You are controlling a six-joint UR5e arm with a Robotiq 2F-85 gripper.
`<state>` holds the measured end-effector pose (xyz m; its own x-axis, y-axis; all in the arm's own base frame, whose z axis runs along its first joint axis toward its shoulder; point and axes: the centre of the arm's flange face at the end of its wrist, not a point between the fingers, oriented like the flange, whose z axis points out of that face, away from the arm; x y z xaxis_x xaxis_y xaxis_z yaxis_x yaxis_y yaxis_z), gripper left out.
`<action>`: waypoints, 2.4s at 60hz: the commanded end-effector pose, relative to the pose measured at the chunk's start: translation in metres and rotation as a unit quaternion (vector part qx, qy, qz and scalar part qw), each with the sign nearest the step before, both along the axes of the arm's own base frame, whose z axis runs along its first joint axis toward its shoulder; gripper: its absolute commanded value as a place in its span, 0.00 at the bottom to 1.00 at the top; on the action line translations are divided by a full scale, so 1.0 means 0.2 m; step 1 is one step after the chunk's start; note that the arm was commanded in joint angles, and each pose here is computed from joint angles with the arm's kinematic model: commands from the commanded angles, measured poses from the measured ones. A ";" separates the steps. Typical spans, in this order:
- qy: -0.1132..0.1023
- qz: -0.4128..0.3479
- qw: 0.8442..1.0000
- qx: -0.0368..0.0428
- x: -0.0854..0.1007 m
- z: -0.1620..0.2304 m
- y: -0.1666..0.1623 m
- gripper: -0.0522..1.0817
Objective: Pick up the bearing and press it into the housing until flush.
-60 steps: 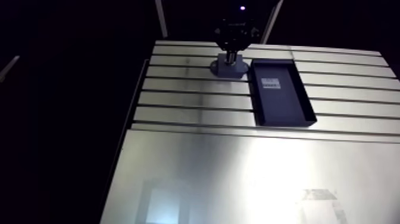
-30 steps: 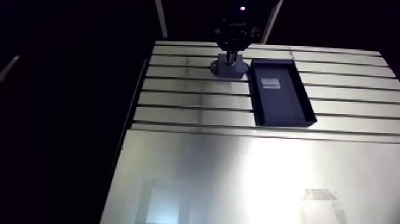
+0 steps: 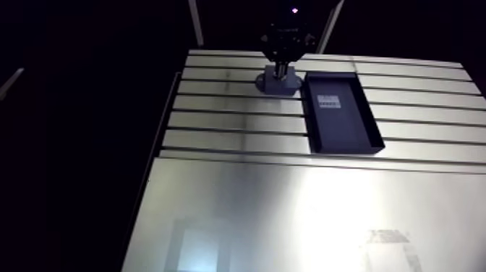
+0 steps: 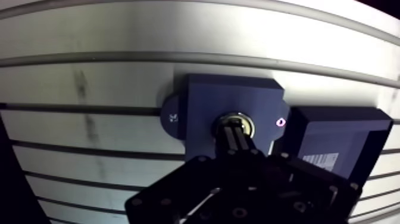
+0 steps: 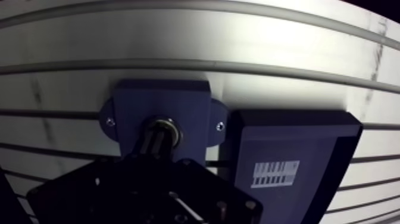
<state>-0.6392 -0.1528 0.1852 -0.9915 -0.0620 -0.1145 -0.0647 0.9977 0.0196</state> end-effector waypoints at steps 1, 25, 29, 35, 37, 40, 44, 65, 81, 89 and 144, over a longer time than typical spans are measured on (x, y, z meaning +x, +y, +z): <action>0.000 0.000 1.000 0.000 0.00 0.00 0.00 1.00; 0.001 0.002 1.000 0.001 0.00 -0.02 0.00 1.00; 0.001 0.002 1.000 0.001 0.00 -0.02 0.00 1.00; 0.000 0.002 1.000 0.001 0.00 -0.02 0.00 1.00; 0.000 0.002 1.000 0.001 0.00 -0.02 0.00 1.00; 0.000 0.002 1.000 0.001 0.00 -0.02 0.00 1.00; -0.001 0.002 1.000 0.001 0.00 -0.02 0.00 1.00; 0.001 0.001 1.000 0.001 0.00 -0.01 0.01 1.00; 0.013 0.002 1.000 -0.003 -0.01 0.07 0.01 1.00; 0.016 0.003 1.000 -0.003 -0.01 0.11 0.01 1.00; 0.009 0.014 1.000 -0.001 0.38 0.95 0.04 0.05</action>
<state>-0.6064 -0.1509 0.2865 -0.9893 -0.0780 -0.1232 -0.0812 0.9965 0.0208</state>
